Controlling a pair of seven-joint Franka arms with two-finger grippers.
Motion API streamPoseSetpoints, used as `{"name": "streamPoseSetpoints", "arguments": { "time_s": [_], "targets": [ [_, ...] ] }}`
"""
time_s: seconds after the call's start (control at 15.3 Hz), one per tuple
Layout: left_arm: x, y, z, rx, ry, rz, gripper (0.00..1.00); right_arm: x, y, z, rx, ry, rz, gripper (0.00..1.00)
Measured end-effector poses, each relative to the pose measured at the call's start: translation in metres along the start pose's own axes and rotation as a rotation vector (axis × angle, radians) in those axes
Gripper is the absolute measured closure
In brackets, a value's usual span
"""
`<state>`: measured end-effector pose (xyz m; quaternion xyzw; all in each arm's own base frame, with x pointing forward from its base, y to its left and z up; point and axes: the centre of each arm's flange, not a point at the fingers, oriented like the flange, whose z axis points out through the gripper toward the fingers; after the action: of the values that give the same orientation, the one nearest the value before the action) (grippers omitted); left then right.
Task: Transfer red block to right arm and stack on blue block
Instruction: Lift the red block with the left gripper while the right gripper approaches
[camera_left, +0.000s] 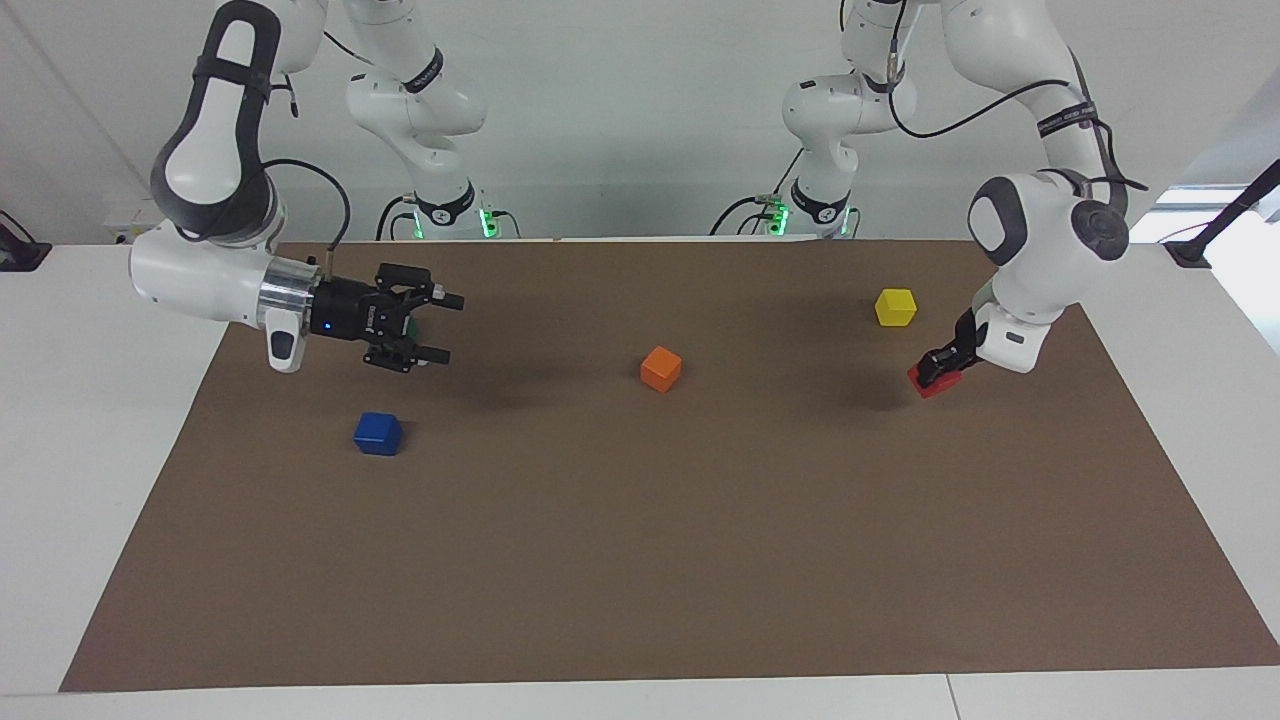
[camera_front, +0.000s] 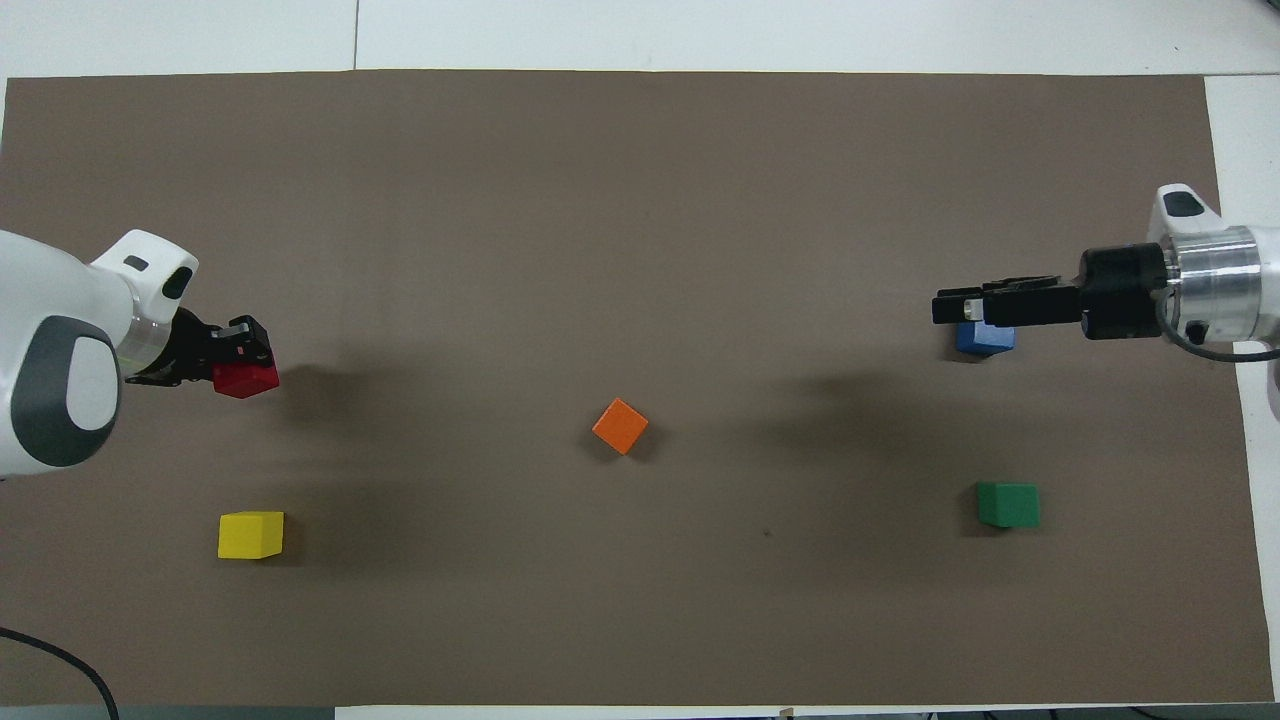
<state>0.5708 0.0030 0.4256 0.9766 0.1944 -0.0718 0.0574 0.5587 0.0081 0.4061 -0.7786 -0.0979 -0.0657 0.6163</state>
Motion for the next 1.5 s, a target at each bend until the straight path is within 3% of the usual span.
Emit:
{"name": "streamPoseSetpoints", "arguments": {
  "time_s": [0.2,0.52,0.72,0.92,1.18,1.37,1.5],
  "targets": [
    [-0.013,0.018,-0.047,-0.081,-0.057,-0.168,0.45,-0.011,0.039,0.020,0.203,-0.021,0.049,0.00],
    [-0.059,0.072,-0.091,-0.221,-0.132,-0.440,0.45,-0.030,0.072,0.060,0.441,-0.111,0.178,0.00],
    [-0.099,0.105,-0.114,-0.286,-0.221,-0.568,0.45,-0.030,0.072,0.077,0.483,-0.134,0.289,0.00],
    [-0.121,0.130,-0.124,-0.341,-0.345,-0.764,0.45,-0.026,0.069,0.102,0.492,-0.113,0.332,0.00],
    [-0.119,0.142,-0.126,-0.518,-0.520,-0.886,0.45,-0.028,0.063,0.150,0.520,-0.103,0.376,0.00],
    [-0.123,0.151,-0.109,-0.618,-0.543,-0.954,0.45,-0.029,0.059,0.169,0.540,-0.096,0.369,0.00],
    [-0.137,0.159,-0.091,-0.644,-0.538,-0.981,0.45,-0.031,0.061,0.169,0.571,-0.088,0.340,0.00]
  ]
}}
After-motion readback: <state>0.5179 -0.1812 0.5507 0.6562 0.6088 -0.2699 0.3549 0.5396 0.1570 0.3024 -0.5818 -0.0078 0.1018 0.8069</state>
